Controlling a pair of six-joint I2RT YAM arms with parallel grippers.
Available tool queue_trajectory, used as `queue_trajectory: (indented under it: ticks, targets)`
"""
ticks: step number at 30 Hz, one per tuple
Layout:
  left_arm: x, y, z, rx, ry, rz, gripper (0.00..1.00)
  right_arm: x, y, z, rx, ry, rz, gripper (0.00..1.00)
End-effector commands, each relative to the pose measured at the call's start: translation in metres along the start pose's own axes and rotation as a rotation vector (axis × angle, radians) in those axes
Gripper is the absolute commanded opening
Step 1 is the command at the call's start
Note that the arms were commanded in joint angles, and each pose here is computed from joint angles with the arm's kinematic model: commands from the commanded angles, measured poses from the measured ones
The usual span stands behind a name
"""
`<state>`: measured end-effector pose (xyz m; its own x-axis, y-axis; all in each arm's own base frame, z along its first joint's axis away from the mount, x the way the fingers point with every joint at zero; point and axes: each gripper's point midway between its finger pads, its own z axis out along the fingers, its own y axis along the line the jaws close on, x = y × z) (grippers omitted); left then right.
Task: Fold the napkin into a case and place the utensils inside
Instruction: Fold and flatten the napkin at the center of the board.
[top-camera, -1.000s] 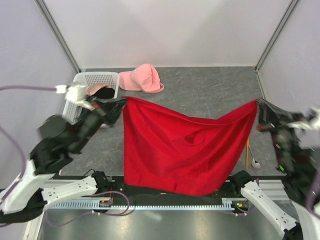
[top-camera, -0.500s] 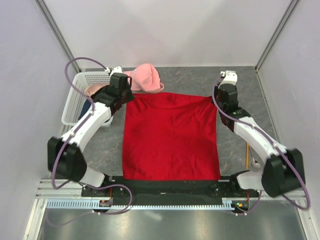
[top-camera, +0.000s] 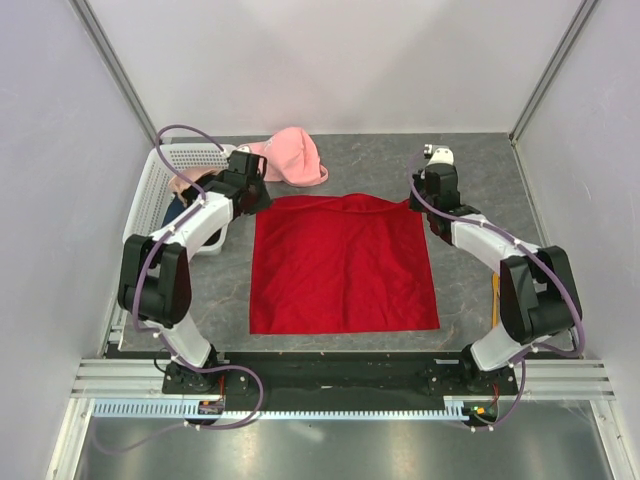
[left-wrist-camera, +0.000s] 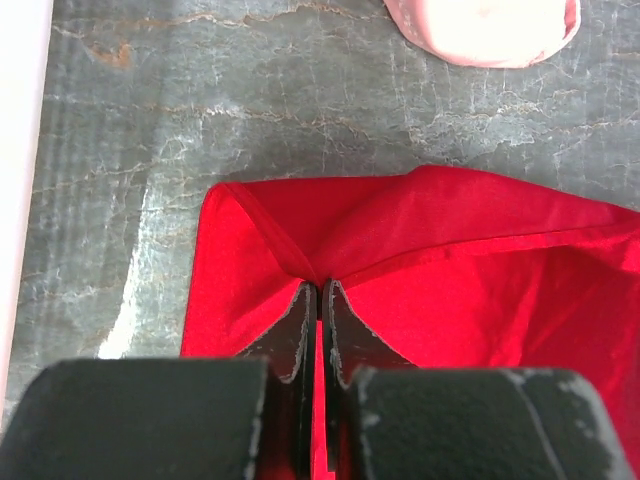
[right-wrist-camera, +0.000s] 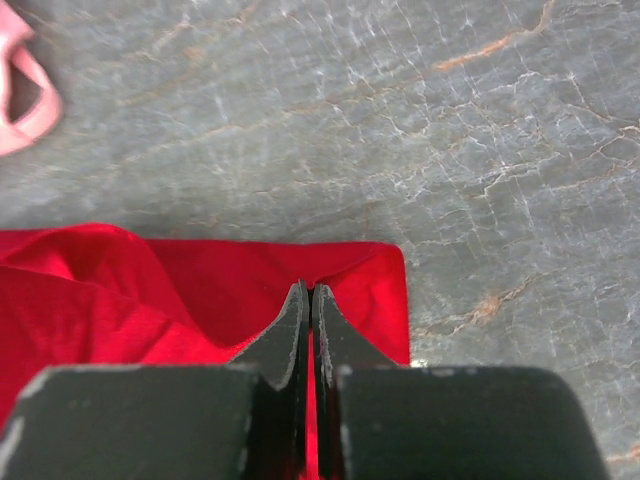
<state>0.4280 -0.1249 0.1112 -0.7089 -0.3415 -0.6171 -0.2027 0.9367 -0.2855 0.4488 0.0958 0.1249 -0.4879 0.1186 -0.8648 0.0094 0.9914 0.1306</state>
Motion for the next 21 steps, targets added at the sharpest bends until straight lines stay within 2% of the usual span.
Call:
queue_trajectory:
  ticks: [1, 10, 16, 21]
  targets:
    - [-0.006, 0.002, -0.026, -0.021, -0.013, -0.060, 0.02, -0.013, 0.006, -0.027, -0.036, -0.028, 0.086, 0.00]
    - [0.041, 0.032, -0.039, -0.098, 0.112, -0.048, 0.02, 0.026, -0.010, -0.060, -0.004, 0.046, 0.121, 0.00]
    - [0.064, 0.048, -0.064, -0.104, 0.126, -0.051, 0.02, 0.037, -0.017, -0.091, 0.012, 0.067, 0.166, 0.00]
    - [0.082, 0.053, -0.090, -0.069, 0.149, -0.070, 0.02, 0.068, -0.019, -0.119, 0.004, 0.157, 0.218, 0.00]
